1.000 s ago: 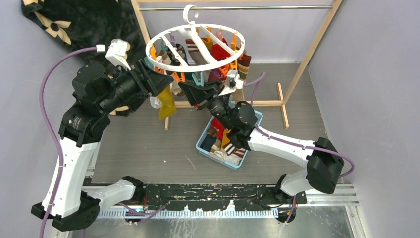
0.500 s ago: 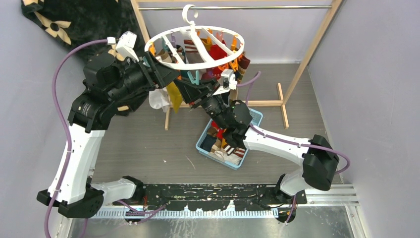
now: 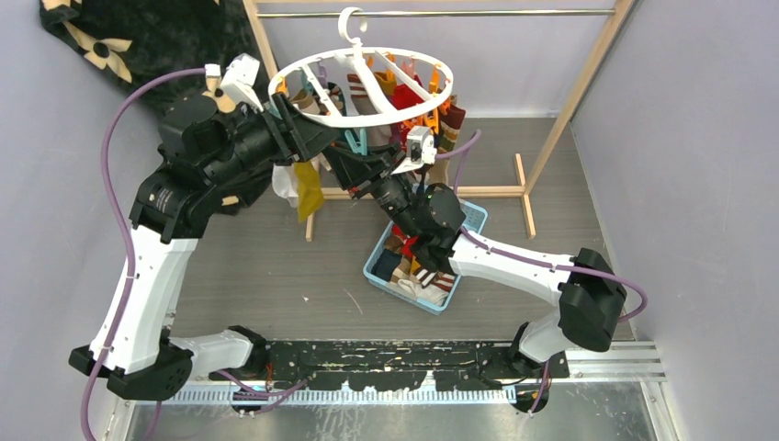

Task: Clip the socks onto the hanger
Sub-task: Open the clamp at the hanger.

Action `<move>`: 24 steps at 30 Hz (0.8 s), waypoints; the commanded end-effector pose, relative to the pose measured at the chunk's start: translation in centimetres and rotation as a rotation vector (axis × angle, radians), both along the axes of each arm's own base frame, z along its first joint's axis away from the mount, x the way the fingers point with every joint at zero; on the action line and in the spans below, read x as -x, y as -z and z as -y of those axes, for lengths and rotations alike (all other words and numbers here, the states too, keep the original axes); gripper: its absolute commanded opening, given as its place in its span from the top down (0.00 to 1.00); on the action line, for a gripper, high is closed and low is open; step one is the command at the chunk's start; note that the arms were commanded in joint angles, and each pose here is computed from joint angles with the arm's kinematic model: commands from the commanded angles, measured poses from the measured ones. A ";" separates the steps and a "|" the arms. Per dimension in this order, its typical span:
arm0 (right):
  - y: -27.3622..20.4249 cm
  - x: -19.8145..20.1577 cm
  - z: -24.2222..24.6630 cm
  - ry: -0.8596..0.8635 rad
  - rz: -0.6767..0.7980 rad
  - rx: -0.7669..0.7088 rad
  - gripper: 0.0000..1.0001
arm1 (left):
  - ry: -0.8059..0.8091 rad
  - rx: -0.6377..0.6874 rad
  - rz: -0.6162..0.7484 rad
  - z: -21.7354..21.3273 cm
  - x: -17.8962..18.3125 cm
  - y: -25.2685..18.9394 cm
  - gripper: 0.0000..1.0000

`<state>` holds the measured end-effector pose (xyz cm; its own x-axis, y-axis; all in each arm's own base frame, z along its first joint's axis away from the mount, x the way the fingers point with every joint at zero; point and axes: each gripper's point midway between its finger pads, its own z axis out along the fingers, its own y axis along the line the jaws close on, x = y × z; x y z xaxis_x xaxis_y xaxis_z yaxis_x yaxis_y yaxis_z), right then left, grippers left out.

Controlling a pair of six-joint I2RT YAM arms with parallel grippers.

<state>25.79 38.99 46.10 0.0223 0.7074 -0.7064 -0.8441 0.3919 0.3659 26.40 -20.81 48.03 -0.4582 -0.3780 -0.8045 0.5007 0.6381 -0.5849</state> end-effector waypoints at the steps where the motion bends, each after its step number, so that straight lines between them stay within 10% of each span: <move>1: -0.8 -0.1 -0.4 0.008 0.011 0.005 0.90 | -0.003 0.031 0.113 0.2 -0.2 -3.2 0.41; 12: -0.5 -0.1 -0.8 -0.008 0.004 0.009 0.87 | -0.072 -0.004 0.137 -0.6 -1.6 -2.8 0.59; 24: 0.4 -0.1 -0.2 0.020 0.001 0.045 0.61 | -0.133 -0.033 0.138 -1.7 -2.0 -2.0 0.80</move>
<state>26.41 39.76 44.94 0.0069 0.6731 -0.7395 -0.8303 0.4160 0.3709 27.78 -20.41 47.89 -0.3980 -0.3613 -0.8433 0.4889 0.6943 -0.5282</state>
